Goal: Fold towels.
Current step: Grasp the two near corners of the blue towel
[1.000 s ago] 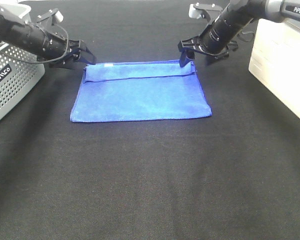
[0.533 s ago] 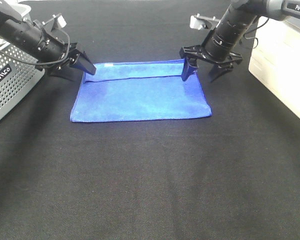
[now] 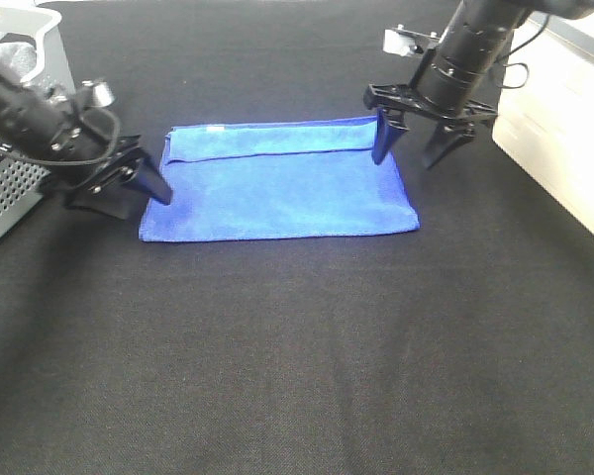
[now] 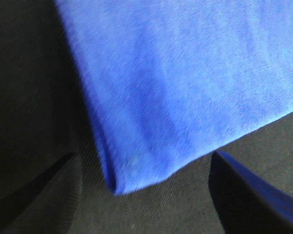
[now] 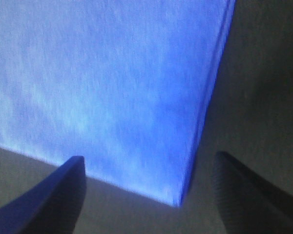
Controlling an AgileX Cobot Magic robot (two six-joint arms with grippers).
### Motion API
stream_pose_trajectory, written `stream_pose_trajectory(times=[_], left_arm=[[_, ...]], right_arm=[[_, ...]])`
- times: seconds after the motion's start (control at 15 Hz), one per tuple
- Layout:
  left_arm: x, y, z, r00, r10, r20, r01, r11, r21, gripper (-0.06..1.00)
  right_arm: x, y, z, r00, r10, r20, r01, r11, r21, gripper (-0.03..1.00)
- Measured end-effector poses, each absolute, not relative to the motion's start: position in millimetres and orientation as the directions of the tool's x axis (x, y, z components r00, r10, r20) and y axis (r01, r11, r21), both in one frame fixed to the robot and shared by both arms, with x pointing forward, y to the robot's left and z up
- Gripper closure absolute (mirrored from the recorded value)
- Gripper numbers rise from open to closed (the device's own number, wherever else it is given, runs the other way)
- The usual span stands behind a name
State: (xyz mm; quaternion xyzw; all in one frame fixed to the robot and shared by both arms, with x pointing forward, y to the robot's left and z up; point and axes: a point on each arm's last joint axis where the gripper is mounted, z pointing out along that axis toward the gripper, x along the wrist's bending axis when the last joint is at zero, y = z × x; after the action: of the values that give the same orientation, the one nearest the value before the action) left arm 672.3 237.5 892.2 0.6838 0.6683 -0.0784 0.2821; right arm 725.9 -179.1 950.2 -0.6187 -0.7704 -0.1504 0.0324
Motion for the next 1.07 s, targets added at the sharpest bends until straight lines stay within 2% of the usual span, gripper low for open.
stream_pose_trajectory(times=[0.2, 0.53, 0.73, 0.87, 1.07], left_arm=[[662.4, 240.1, 905.5, 0.075, 0.878, -0.472, 0.943, 0.091, 0.32, 0.25], [665.3, 235.9, 905.4, 0.065, 0.883, -0.465, 0.93, 0.115, 0.349, 0.25], [667.7, 233.7, 888.9, 0.006, 0.865, -0.502, 0.935, 0.173, 0.309, 0.24], [668.5, 229.6, 867.7, -0.039, 0.851, -0.523, 0.944, 0.203, 0.26, 0.19], [673.5, 217.4, 866.6, -0.025, 0.851, -0.525, 0.938, 0.201, 0.281, 0.19]], right_arm=[[698.4, -201.7, 940.8, -0.129, 0.937, 0.326, 0.983, 0.077, 0.168, 0.31], [685.0, -211.7, 919.3, -0.136, 0.908, 0.396, 0.975, 0.052, 0.216, 0.31], [685.0, -213.1, 914.6, -0.137, 0.916, 0.376, 0.971, 0.048, 0.235, 0.31], [686.7, -212.2, 902.8, -0.133, 0.914, 0.384, 0.973, 0.047, 0.227, 0.31], [688.2, -208.8, 887.5, -0.134, 0.898, 0.42, 0.976, 0.046, 0.214, 0.31]])
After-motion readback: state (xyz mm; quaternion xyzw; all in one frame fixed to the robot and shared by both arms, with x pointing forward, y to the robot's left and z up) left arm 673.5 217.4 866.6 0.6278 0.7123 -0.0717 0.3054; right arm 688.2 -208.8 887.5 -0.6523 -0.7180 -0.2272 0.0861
